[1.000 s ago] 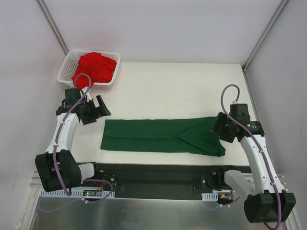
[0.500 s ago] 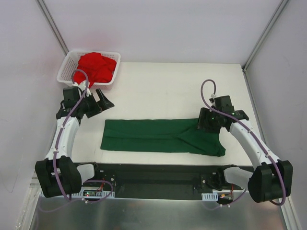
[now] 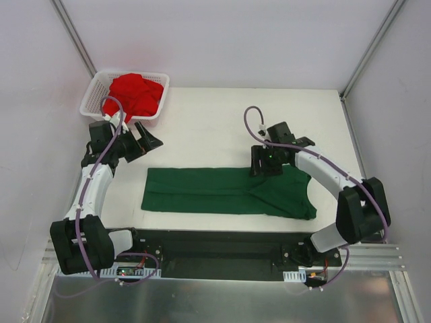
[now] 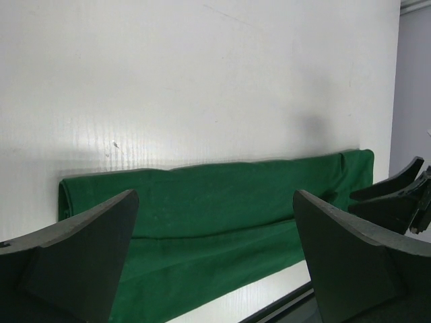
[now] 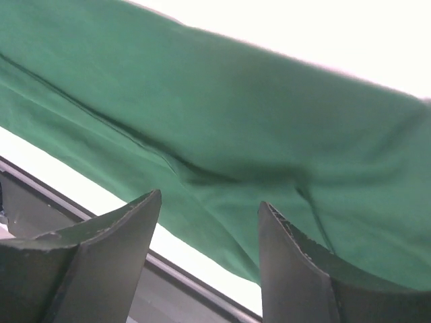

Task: Fold and stack the t-shirts
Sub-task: Fold the other side of the tshirt into a rectangle

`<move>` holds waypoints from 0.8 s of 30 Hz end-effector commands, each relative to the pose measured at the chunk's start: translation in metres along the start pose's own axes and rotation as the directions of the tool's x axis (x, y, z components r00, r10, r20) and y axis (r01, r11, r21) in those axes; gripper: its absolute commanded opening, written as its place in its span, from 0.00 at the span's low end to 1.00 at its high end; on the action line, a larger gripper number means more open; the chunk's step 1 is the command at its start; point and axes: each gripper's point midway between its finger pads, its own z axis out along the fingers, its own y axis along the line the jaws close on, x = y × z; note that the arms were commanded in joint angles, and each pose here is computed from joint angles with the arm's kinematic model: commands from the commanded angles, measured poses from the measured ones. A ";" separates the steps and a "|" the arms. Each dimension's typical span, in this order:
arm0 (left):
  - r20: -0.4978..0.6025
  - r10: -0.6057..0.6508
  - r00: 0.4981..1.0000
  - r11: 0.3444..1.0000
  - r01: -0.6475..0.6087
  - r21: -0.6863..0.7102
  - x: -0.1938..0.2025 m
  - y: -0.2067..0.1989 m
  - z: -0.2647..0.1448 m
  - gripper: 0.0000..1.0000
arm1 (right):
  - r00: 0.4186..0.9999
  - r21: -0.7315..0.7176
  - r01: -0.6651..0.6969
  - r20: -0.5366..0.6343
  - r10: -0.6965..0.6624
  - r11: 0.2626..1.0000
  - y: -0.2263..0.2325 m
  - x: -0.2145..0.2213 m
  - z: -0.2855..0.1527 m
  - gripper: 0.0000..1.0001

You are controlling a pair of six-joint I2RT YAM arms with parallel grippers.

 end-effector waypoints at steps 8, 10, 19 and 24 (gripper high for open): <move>0.074 0.036 0.997 0.999 -0.038 0.021 -0.016 -0.011 -0.003 0.99 | 0.979 -0.117 0.201 -0.021 -0.204 0.973 0.079 -0.022 0.037 0.61; 0.113 0.055 0.992 0.998 -0.057 0.018 -0.023 -0.015 -0.010 0.99 | 0.964 -0.129 0.257 -0.029 -0.263 0.958 0.091 -0.016 0.044 0.61; 0.197 0.046 0.979 0.999 -0.045 -0.009 -0.042 -0.010 -0.029 0.99 | 0.927 -0.104 0.372 -0.012 -0.375 0.922 0.124 -0.016 0.062 0.60; 0.227 0.043 0.973 0.999 -0.043 -0.005 -0.050 -0.009 -0.039 0.99 | 0.868 -0.002 0.496 0.002 -0.496 0.868 0.136 -0.019 0.072 0.60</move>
